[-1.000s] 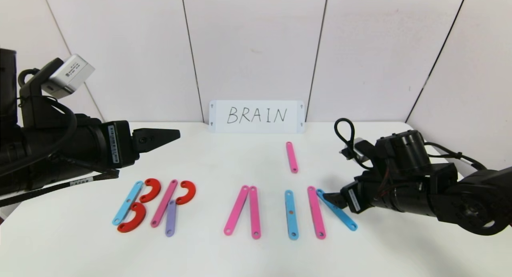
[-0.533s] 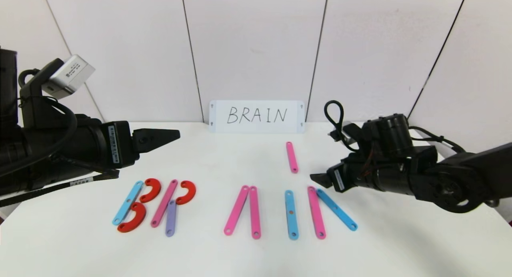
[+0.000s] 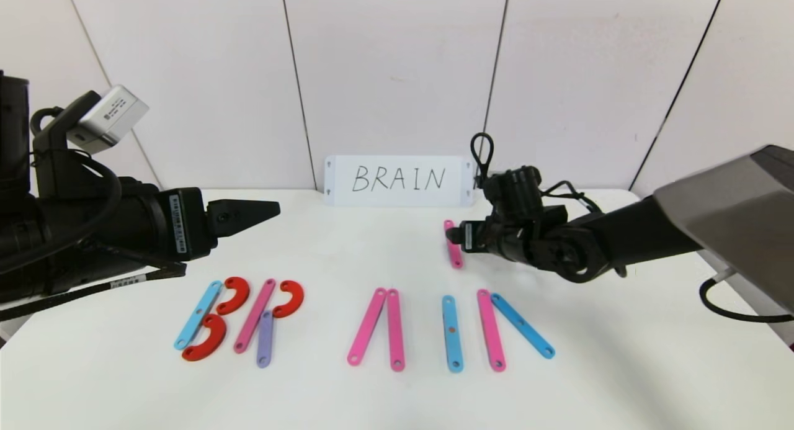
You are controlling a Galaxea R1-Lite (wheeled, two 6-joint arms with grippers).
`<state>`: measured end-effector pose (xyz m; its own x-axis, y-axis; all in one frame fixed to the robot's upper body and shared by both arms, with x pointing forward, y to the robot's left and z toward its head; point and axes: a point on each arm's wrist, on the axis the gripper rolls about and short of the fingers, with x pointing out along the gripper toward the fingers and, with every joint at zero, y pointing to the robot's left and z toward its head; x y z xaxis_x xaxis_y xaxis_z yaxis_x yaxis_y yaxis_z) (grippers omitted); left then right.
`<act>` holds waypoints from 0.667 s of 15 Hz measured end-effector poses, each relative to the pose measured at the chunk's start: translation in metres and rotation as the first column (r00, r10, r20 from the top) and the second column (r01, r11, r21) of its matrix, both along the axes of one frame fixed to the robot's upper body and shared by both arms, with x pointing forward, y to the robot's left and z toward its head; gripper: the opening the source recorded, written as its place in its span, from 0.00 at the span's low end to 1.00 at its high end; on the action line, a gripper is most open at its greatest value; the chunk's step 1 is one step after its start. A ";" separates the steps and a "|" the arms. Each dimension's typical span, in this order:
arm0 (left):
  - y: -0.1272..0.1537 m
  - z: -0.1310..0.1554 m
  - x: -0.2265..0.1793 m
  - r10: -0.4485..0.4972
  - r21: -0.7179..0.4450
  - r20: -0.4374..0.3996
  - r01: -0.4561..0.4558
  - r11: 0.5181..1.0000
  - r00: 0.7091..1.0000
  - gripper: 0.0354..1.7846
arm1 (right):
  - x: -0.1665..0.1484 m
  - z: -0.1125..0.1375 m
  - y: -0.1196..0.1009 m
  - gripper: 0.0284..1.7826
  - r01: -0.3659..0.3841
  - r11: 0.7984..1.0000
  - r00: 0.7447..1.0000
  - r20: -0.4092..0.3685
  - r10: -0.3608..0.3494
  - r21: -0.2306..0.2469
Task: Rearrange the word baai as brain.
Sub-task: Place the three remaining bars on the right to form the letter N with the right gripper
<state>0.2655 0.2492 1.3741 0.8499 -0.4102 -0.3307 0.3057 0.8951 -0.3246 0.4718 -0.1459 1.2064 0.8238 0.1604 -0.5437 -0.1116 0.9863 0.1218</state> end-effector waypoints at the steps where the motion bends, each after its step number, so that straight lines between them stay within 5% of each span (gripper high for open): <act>1: 0.000 0.000 0.000 0.000 0.000 -0.001 0.000 1.000 1.000 0.95 | -0.001 -0.005 0.006 0.97 0.027 1.000 0.999 -0.017 -0.027 0.012; 10: 0.000 0.000 0.000 -0.001 0.001 -0.001 0.001 1.000 1.000 0.95 | 0.001 -0.016 0.028 0.97 0.003 1.000 1.000 -0.026 -0.002 0.014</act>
